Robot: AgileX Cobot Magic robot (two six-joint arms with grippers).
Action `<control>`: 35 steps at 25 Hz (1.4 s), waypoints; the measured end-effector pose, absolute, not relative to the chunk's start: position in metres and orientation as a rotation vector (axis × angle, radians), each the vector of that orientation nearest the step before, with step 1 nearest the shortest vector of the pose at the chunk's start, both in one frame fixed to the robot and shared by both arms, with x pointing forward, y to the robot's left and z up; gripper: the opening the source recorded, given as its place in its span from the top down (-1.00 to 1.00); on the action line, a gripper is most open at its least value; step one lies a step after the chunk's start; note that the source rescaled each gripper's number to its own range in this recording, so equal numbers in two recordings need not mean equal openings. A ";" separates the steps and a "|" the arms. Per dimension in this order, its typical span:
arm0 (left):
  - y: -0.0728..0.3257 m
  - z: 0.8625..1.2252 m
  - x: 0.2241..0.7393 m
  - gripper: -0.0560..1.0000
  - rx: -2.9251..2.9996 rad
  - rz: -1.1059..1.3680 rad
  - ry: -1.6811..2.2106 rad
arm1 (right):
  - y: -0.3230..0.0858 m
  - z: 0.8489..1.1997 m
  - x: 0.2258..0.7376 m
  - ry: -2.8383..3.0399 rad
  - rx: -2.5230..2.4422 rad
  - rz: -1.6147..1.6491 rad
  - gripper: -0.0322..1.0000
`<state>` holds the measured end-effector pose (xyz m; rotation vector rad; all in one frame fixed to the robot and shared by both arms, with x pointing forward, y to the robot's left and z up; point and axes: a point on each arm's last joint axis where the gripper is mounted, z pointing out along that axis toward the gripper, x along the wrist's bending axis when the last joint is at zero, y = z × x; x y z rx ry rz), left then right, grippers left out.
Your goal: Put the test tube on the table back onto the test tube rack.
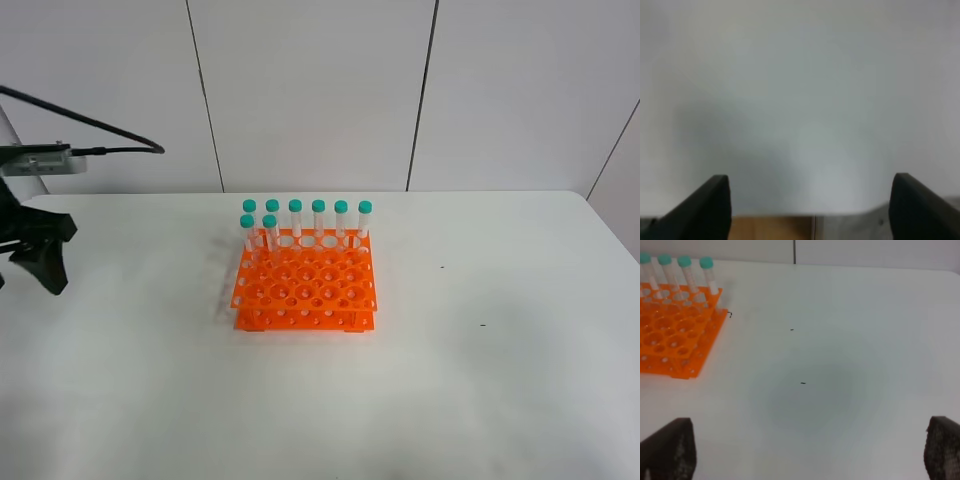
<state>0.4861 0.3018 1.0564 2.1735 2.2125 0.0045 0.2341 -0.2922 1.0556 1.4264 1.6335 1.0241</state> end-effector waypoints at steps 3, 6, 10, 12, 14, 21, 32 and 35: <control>0.301 1.065 0.438 -1.00 2.142 0.063 2.181 | -0.292 1.056 0.234 1.633 1.426 1.024 -1.00; 0.300 1.066 0.390 -1.00 2.105 0.136 2.141 | -0.292 1.056 0.234 1.633 1.426 1.024 -1.00; 0.299 1.057 0.332 -1.00 2.037 0.266 2.068 | -0.292 1.056 0.234 1.633 1.426 1.024 -1.00; 0.299 1.049 0.311 -1.00 1.984 0.355 2.014 | -0.292 1.056 0.234 1.633 1.426 1.024 -1.00; 0.299 1.042 0.294 -1.00 1.912 0.456 1.941 | -0.292 1.056 0.234 1.633 1.426 1.024 -1.00; 0.299 1.037 0.260 -1.00 1.778 0.651 1.798 | -0.292 1.056 0.234 1.634 1.427 1.028 -1.00; 0.298 1.037 0.256 -1.00 1.799 0.651 1.732 | -0.292 1.056 0.234 1.634 1.427 1.028 -1.00; 0.298 1.037 0.256 -1.00 1.814 0.643 1.714 | -0.292 1.056 0.234 1.634 1.427 1.028 -1.00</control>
